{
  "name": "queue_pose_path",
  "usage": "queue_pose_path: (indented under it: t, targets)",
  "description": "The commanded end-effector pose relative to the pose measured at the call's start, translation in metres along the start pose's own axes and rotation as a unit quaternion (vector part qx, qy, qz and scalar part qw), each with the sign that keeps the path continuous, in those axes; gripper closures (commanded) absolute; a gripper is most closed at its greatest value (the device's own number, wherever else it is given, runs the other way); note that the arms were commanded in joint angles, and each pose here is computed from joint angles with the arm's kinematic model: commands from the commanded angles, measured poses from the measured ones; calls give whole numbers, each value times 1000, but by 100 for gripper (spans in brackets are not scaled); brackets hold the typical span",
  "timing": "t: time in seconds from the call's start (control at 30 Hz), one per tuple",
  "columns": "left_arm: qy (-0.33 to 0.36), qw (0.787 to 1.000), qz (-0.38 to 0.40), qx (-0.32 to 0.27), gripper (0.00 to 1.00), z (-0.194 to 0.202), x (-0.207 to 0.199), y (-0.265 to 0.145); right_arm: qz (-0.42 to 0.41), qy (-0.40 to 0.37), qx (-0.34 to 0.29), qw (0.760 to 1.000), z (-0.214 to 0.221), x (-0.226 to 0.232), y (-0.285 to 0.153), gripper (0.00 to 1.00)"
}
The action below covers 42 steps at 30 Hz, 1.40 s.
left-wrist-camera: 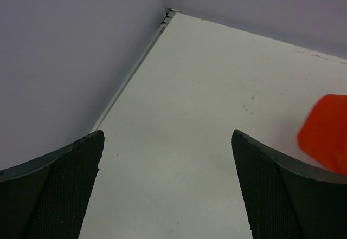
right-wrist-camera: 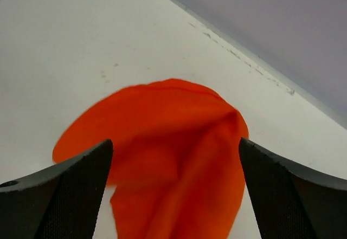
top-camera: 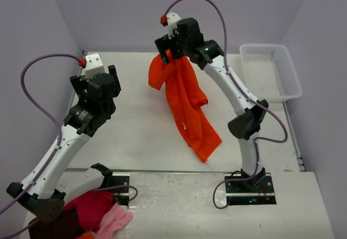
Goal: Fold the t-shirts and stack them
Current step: Move the tshirt to the center of the board, then flatten out the tshirt
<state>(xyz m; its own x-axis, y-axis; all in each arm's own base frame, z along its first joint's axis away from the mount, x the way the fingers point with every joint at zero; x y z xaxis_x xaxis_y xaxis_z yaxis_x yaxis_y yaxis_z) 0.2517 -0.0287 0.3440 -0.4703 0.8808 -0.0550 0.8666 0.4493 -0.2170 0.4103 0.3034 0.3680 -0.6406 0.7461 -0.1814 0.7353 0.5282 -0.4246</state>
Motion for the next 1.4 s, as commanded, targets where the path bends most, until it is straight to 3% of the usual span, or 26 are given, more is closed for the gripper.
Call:
queue_pose_path:
  t: [0.0, 0.1, 0.37, 0.47, 0.53, 0.57, 0.63, 0.7, 0.73, 0.8, 0.9, 1.1, 1.37]
  targets:
    - [-5, 1000, 9, -5, 0, -1, -6, 2, 41, 11, 6, 999, 3, -43, 16, 1]
    - [13, 1000, 11, 3, 0, 7, -7, 4, 84, 14, 27, 996, 20, -64, 28, 1]
    - [35, 994, 87, 56, 0, 25, -49, 17, 156, 57, 32, 986, 28, -80, -55, 1]
    - [46, 985, 135, 99, 0, 38, -76, 22, 147, 107, 79, 980, 76, -76, -50, 2]
    - [45, 977, 167, 121, 0, 42, -94, 23, 156, 156, 108, 969, 112, -88, -46, 10]
    - [40, 974, 184, 126, 0, 40, -100, 22, 167, 183, 115, 962, 126, -104, -47, 28]
    - [18, 958, 244, 151, 0, 47, -118, 14, 140, 234, 128, 953, 149, -107, -39, 39]
    - [-2, 928, 331, 168, 2, 51, -139, 0, 145, 261, 142, 944, 167, -122, -34, 27]
    - [-3, 918, 353, 180, 2, 58, -144, -5, 126, 267, 143, 945, 169, -121, -30, 10]
    - [1, 892, 398, 212, 2, 71, -161, -16, 116, 274, 155, 942, 175, -127, -19, 3]
    - [33, 871, 418, 254, 2, 98, -180, -32, 112, 289, 162, 937, 169, -140, -13, 2]
    - [97, 839, 430, 317, 4, 161, -210, -73, 95, 308, 153, 934, 169, -156, 8, 11]
    - [166, 824, 411, 354, 6, 235, -227, -128, 113, 329, 133, 928, 169, -178, -14, 12]
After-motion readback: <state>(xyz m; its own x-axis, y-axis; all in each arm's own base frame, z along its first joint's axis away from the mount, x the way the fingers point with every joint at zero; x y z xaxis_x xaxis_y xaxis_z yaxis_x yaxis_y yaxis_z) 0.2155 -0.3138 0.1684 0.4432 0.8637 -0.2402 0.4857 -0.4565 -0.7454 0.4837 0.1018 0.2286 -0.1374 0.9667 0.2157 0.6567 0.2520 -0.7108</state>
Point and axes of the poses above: each gripper's point midway between its finger pads, its own y axis out along the fingers, its own x axis along the line the jaws close on, z = x × y, the point moved 5 cm from there along -y, back along the fingers, and after that the axes turned 7 degrees about -y, right-handed, at the moved point
